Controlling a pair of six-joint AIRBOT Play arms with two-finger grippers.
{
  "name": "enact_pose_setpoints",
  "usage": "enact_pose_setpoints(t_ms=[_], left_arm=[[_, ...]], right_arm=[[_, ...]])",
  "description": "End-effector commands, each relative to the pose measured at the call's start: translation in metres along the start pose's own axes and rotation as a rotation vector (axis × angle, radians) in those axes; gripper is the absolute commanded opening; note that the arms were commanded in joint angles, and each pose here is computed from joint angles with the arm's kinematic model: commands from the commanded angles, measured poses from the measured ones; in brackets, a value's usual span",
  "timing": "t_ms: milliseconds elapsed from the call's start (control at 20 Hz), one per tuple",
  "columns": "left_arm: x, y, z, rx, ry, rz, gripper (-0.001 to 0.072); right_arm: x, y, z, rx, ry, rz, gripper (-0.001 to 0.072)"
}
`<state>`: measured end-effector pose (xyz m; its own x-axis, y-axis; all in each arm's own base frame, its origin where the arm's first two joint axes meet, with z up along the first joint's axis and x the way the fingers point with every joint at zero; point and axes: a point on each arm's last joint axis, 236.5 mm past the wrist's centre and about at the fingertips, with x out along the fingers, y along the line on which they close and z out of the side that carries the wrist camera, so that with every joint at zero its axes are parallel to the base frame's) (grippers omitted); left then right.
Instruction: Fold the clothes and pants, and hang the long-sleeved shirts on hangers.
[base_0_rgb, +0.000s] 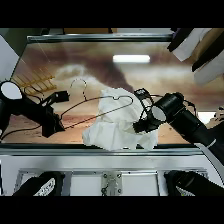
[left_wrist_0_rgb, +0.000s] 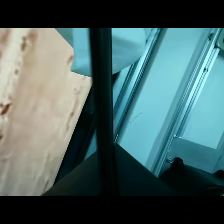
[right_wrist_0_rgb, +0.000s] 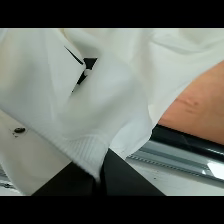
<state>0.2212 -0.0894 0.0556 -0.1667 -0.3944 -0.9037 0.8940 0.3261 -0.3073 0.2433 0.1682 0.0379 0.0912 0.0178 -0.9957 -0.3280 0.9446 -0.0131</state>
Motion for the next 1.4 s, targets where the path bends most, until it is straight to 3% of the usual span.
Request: enact_pose_setpoints(t_ms=[0,850,1350], left_arm=[[0.018,-0.017,-0.014,0.102,-0.003,0.021,0.0012],[0.007,-0.043,-0.037,0.139,0.023,0.159,0.0012],[0.029,-0.035,-0.043,0.085,0.068,0.002,0.0012]], right_arm=[[0.0,0.0,0.0,0.0,0.001,0.0,0.0018],[0.0,0.0,0.0,0.0,0.0,0.0,0.0018],[0.0,0.0,0.0,0.0,0.0,0.0,0.0018]])
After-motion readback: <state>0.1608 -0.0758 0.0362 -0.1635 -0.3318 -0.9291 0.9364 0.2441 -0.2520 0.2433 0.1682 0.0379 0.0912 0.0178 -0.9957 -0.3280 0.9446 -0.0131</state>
